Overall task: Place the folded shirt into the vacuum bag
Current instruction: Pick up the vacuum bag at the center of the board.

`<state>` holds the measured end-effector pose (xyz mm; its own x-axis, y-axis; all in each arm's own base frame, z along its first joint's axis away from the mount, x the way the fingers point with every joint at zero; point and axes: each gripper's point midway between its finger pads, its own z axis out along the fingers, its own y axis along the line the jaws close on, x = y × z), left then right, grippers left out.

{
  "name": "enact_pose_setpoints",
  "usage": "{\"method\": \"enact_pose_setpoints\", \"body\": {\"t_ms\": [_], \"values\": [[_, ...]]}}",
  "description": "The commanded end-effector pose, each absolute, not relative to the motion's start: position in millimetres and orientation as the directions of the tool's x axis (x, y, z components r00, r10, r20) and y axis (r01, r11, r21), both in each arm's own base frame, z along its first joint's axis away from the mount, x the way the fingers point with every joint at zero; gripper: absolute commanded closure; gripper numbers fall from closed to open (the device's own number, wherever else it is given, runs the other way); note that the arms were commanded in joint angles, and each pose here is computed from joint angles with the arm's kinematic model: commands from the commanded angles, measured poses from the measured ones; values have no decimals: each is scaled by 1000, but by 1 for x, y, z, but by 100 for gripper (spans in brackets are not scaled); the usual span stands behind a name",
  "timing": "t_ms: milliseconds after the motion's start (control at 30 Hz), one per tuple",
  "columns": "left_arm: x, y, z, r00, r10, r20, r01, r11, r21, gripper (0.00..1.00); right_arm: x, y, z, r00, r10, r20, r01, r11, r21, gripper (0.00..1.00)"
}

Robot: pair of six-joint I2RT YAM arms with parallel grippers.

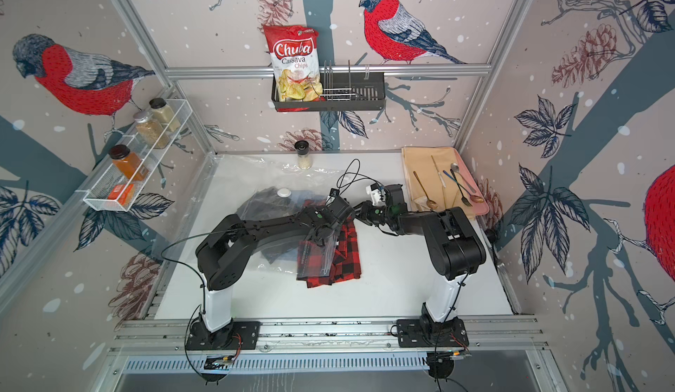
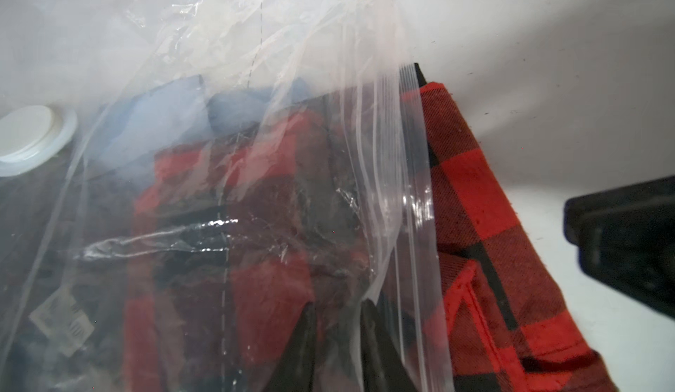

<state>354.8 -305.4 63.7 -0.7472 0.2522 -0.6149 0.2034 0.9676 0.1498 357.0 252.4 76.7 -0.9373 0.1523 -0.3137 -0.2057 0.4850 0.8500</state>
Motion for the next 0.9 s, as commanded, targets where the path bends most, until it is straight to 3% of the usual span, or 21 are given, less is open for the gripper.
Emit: {"method": "enact_pose_setpoints", "body": {"t_ms": [0, 100, 233, 333, 667, 867], "values": [[356, -309, 62, -748, 239, -619, 207, 970, 125, 76, 358, 249, 77, -934, 155, -321, -207, 497, 843, 68], [356, -312, 59, -751, 248, -612, 219, 968, 123, 76, 357, 245, 78, -932, 165, -323, -202, 503, 840, 68], [355, -315, 58, -751, 256, -608, 239, 965, 111, 85, 355, 239, 80, -929, 176, -327, -196, 515, 835, 68], [355, -313, 62, -745, 259, -615, 238, 964, 117, 100, 355, 233, 82, -923, 189, -335, -194, 524, 829, 68], [352, -267, 159, -642, 224, -733, 161, 974, 157, 100, 347, 225, 85, -916, 180, -359, -199, 573, 795, 65], [347, -217, 194, -626, 158, -764, 89, 987, 131, 100, 337, 258, 88, -923, 91, -373, -261, 564, 783, 63]]}}
